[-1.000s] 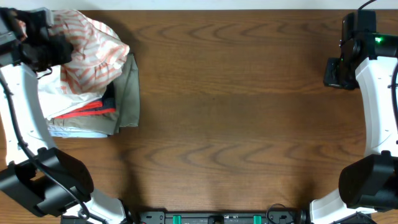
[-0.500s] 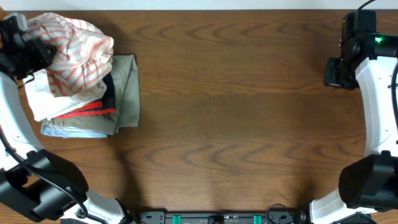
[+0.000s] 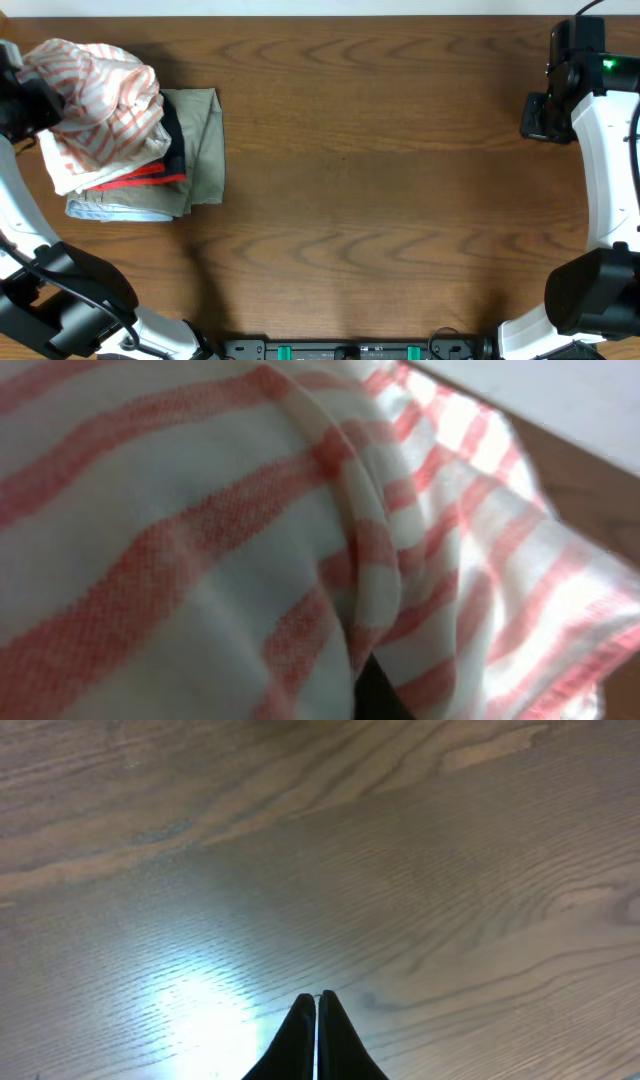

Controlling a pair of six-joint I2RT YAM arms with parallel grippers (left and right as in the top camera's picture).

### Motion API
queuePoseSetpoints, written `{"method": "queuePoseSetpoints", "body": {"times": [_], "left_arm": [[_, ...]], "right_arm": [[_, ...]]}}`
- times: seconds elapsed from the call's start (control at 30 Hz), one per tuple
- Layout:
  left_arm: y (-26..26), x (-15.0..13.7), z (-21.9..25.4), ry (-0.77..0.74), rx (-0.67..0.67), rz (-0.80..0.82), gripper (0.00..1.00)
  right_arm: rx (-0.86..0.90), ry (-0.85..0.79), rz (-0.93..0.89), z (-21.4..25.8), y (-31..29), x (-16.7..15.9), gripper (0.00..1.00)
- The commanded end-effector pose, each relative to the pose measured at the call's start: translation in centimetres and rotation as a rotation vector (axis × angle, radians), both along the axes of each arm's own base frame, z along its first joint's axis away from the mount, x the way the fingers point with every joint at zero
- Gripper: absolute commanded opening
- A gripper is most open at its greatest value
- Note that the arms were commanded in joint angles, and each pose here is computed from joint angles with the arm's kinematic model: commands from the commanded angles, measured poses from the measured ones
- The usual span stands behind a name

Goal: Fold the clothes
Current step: 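Press and tuck the striped shirt onto the stack with the left gripper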

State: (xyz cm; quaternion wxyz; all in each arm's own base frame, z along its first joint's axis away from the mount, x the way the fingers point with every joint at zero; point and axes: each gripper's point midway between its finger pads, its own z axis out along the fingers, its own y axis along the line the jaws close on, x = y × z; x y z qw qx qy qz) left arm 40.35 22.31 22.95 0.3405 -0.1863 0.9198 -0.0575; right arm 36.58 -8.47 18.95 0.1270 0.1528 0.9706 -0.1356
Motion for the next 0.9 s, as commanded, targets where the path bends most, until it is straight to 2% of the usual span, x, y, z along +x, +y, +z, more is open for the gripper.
{"method": "queuePoseSetpoints", "body": {"times": [0.0, 0.07, 0.13, 0.17, 0.3, 0.4, 0.67, 0.7, 0.77, 0.87], "left_arm": [[1.7, -1.6, 0.8, 0.039, 0.099, 0.073, 0.31], [2.8, -2.3, 0.5, 0.082, 0.146, 0.117, 0.32], [4.1, -3.3, 0.3, 0.127, 0.195, 0.182, 0.62], [5.1, -3.9, 0.3, 0.151, 0.213, 0.253, 0.69], [7.4, -5.8, 0.7, 0.190, 0.260, 0.444, 0.80], [7.1, -5.1, 2.0, 0.128, 0.250, 0.433, 0.86], [1.6, 0.0, 11.2, -0.326, 0.099, 0.179, 0.88], [1.1, 0.6, 12.1, -0.374, 0.070, 0.157, 0.86], [0.5, 1.6, 12.7, -0.423, 0.036, 0.118, 0.70], [1.3, 2.9, 10.7, -0.404, -0.042, 0.158, 0.69]], "right_arm": [[-0.004, 0.003, 0.000, 0.0, -0.3, -0.2, 0.03], [-0.004, 0.003, 0.000, 0.0, -0.3, -0.2, 0.03], [-0.004, 0.003, 0.000, 0.0, -0.3, -0.2, 0.03], [-0.004, 0.003, 0.000, 0.0, -0.3, -0.2, 0.03], [-0.005, -0.002, 0.000, 0.1, -0.3, -0.1, 0.04], [-0.006, -0.005, 0.000, 0.1, -0.3, 0.0, 0.05], [-0.006, -0.009, -0.001, 0.1, -0.3, 0.1, 0.06], [-0.006, -0.009, -0.001, 0.1, -0.3, 0.1, 0.06], [-0.005, -0.009, -0.001, 0.1, -0.3, 0.1, 0.06], [0.002, -0.009, 0.001, 0.1, -0.2, 0.1, 0.06]]}}
